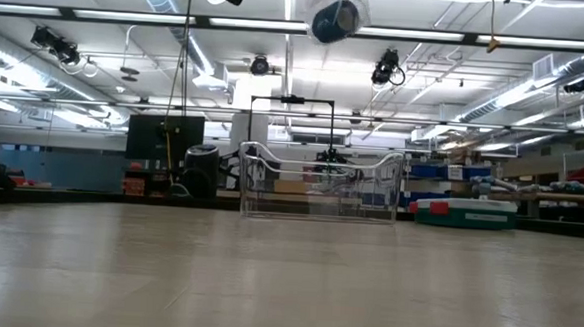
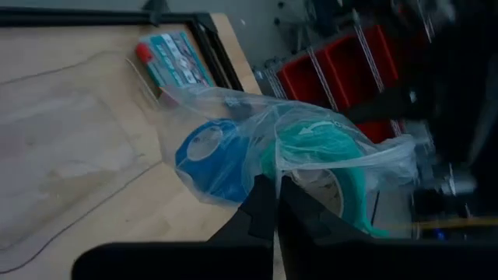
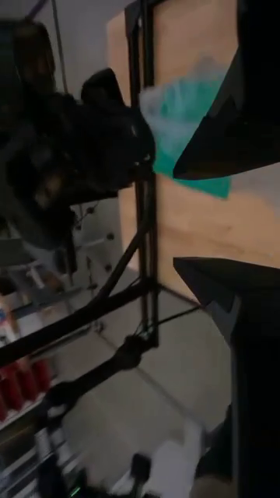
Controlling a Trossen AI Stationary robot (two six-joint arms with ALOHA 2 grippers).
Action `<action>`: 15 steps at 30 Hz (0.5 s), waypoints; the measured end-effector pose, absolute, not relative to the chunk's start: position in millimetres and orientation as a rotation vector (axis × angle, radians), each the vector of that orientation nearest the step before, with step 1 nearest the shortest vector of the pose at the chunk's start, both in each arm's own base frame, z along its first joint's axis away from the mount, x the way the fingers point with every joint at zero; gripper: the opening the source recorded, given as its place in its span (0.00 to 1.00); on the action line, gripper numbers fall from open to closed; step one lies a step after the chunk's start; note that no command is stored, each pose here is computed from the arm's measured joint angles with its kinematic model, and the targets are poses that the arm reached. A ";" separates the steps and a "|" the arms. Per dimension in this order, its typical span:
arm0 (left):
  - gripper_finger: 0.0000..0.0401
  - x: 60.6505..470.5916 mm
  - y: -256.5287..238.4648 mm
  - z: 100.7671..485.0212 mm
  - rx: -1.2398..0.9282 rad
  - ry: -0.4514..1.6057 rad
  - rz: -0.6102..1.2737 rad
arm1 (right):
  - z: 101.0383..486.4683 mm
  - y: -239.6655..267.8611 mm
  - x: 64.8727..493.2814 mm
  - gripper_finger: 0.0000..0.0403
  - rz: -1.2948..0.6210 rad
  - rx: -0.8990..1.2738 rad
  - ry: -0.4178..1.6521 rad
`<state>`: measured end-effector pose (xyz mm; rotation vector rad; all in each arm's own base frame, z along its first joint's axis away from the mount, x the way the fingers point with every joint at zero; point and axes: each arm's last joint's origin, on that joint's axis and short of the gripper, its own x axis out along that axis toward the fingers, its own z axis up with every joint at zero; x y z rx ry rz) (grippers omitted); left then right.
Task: Roll bandage
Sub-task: Put the sky blue bandage into the transparent zip bag
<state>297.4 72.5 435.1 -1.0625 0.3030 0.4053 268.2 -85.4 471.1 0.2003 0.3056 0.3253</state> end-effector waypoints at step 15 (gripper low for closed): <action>0.02 297.7 78.0 438.7 -1.293 0.182 0.481 | 456.2 -80.2 268.0 0.38 0.118 -0.103 0.460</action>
